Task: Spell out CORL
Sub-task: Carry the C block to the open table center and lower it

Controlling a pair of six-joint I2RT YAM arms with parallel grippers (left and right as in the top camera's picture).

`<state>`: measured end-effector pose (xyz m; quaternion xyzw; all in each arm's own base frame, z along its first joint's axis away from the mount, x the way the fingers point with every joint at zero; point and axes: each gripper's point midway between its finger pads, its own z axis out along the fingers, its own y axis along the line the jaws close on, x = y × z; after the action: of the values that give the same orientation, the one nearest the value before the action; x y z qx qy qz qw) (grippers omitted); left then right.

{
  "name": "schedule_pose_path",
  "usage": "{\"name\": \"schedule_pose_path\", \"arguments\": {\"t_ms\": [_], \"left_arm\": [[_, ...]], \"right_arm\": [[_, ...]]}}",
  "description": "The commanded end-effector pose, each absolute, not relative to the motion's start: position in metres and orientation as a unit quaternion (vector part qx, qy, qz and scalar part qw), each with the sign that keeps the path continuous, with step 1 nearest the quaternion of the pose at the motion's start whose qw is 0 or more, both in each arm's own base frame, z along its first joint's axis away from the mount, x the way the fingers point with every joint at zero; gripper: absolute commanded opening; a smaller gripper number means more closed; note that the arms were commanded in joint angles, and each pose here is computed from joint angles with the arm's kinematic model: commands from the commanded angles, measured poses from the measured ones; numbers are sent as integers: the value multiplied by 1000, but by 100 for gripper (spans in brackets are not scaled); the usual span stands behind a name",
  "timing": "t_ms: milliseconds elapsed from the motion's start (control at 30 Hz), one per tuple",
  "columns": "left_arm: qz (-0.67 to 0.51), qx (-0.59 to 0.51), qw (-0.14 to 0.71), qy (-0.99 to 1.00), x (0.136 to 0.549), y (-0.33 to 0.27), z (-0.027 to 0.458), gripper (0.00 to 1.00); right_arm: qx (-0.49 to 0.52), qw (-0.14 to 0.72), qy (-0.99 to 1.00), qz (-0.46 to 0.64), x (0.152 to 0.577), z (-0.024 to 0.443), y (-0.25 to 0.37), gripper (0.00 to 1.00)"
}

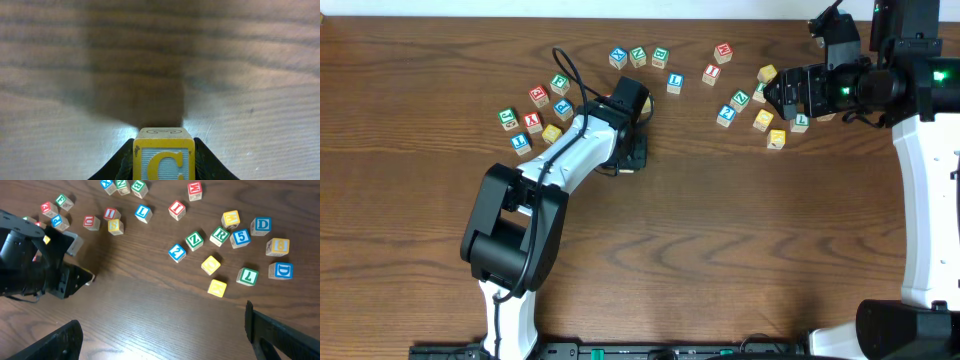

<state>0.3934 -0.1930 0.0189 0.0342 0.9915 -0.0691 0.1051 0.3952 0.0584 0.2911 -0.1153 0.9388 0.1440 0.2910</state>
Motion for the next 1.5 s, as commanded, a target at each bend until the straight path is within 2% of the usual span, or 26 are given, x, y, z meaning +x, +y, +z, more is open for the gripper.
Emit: {"name": "schedule_pose_path", "arguments": {"t_ms": [0, 633, 700, 833, 1367, 1467], "left_arm": [[-64, 47, 106, 991, 392, -191, 12, 30], [-52, 45, 120, 990, 401, -189, 1, 31], [-51, 45, 118, 991, 400, -188, 1, 33], [-50, 45, 116, 991, 399, -188, 0, 44], [-51, 45, 118, 991, 400, -188, 2, 44], [-55, 47, 127, 989, 406, -191, 7, 49]], "right_arm": [[-123, 287, 939, 144, 395, 288, 61, 99], [-123, 287, 939, 143, 396, 288, 61, 99], [-124, 287, 939, 143, 396, 288, 61, 99], [-124, 287, 939, 143, 396, 288, 61, 99], [-124, 287, 939, 144, 396, 288, 61, 99], [-124, 287, 939, 144, 396, 288, 61, 99]]}}
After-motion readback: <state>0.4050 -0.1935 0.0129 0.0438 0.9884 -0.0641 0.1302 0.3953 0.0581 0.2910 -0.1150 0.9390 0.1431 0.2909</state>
